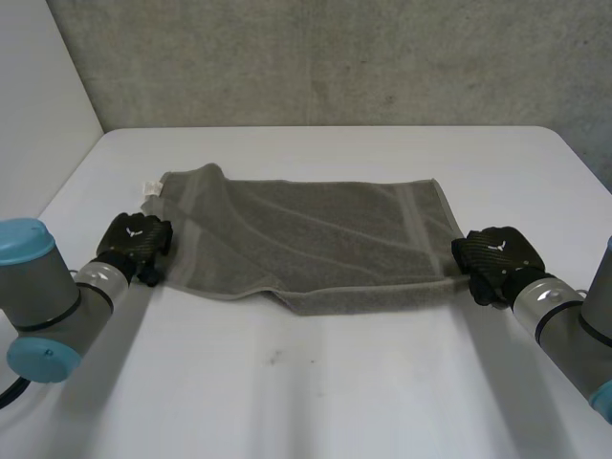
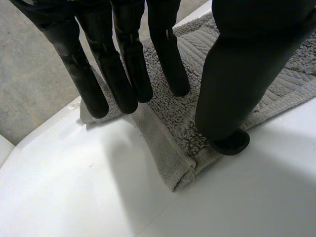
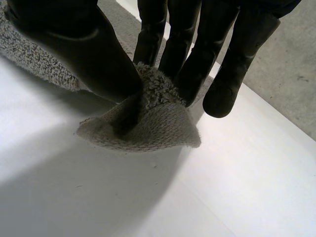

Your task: Fold the towel.

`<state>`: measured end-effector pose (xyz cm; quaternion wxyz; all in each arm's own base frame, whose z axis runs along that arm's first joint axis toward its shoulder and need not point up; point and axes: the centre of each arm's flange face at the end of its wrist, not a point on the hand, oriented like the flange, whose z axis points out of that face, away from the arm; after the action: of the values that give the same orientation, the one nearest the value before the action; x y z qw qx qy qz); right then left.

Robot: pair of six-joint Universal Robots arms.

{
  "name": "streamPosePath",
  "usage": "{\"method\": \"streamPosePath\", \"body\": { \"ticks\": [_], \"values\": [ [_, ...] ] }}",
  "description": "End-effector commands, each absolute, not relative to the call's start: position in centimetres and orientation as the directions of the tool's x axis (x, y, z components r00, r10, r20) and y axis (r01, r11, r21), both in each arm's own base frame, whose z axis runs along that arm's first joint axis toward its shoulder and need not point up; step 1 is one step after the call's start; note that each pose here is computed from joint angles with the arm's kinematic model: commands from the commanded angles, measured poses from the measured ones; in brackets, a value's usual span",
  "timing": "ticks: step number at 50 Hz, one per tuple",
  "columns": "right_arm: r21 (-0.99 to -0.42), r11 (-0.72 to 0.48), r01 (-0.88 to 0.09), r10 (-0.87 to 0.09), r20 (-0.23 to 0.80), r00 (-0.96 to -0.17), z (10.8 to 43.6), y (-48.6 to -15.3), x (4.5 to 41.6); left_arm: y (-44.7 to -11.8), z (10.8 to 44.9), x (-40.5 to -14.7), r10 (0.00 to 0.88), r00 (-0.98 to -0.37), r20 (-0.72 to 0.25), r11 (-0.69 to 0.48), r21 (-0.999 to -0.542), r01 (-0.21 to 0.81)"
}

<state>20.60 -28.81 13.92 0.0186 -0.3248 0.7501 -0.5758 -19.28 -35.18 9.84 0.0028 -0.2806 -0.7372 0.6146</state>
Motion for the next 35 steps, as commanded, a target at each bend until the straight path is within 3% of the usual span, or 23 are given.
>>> {"method": "streamPosePath", "body": {
  "ticks": [1,11,35],
  "values": [
    [-0.875,0.127,-0.467,-0.51,0.347,-0.787,13.8,-28.8,20.6,-35.0,10.2,-19.3,0.417,-0.843,-0.341,0.085,-0.908,0.409],
    [-0.875,0.125,-0.468,-0.509,0.348,-0.787,13.9,-28.8,20.6,-34.0,12.0,-19.1,0.405,-0.846,-0.346,0.066,-0.912,0.404],
    [-0.874,0.129,-0.469,-0.511,0.347,-0.787,13.7,-28.9,20.6,-35.1,9.4,-19.3,0.42,-0.84,-0.342,0.094,-0.905,0.416]
  ]
}}
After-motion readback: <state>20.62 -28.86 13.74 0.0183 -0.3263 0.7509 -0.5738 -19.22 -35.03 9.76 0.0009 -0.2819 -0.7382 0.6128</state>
